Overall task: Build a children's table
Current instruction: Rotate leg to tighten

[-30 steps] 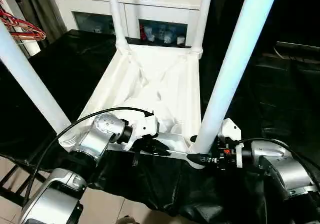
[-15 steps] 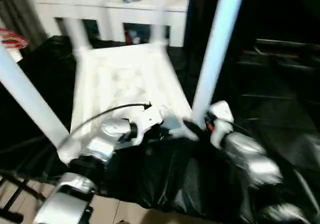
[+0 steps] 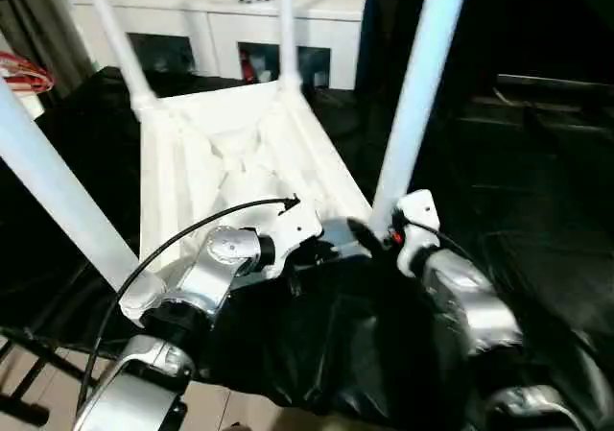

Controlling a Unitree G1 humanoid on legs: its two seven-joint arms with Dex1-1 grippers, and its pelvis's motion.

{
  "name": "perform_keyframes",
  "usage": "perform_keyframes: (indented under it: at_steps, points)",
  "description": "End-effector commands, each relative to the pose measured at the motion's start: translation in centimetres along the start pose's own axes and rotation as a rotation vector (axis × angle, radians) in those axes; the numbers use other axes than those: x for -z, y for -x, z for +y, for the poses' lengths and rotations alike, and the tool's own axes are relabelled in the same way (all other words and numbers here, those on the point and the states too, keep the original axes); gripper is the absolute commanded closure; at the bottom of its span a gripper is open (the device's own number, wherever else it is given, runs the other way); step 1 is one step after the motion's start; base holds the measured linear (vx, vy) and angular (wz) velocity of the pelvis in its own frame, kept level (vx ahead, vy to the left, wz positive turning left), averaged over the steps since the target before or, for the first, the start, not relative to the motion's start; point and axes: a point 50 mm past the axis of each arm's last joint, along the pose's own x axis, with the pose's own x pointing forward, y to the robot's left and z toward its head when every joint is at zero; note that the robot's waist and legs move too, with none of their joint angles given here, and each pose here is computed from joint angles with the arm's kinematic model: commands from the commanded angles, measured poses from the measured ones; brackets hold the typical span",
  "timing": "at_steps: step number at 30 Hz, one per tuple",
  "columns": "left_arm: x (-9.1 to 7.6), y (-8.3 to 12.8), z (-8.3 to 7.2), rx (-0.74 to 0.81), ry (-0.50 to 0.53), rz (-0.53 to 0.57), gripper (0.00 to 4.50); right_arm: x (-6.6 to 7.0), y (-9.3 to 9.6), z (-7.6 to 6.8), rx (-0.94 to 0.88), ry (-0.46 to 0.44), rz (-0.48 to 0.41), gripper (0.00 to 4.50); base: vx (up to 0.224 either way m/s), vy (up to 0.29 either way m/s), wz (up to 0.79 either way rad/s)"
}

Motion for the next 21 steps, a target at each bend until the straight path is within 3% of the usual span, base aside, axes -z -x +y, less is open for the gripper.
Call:
perform_keyframes:
  at_steps: [1, 6, 12, 21]
  points:
    - [-1.2, -1.1, -1.0, 0.094, -0.043, -0.069, 4.50, 0.3, -0.7, 2.6, -0.202, 0.002, 0.016, 0.84, 0.000, 0.000, 0.00]
    - [-0.9, 0.6, -0.2, 0.142, -0.069, -0.034, 4.50, 0.2, 2.0, 3.1, -0.463, 0.038, 0.056, 0.84, 0.000, 0.000, 0.00]
    - [-0.7, 1.7, 0.5, 0.202, -0.091, 0.008, 4.50, 0.1, 3.5, 3.4, -0.612, 0.070, 0.105, 0.84, 0.000, 0.000, 0.00]
    - [-0.8, 2.0, 0.9, 0.243, -0.107, 0.025, 4.50, 0.1, 4.1, 3.7, -0.691, 0.068, 0.149, 0.84, 0.000, 0.000, 0.00]
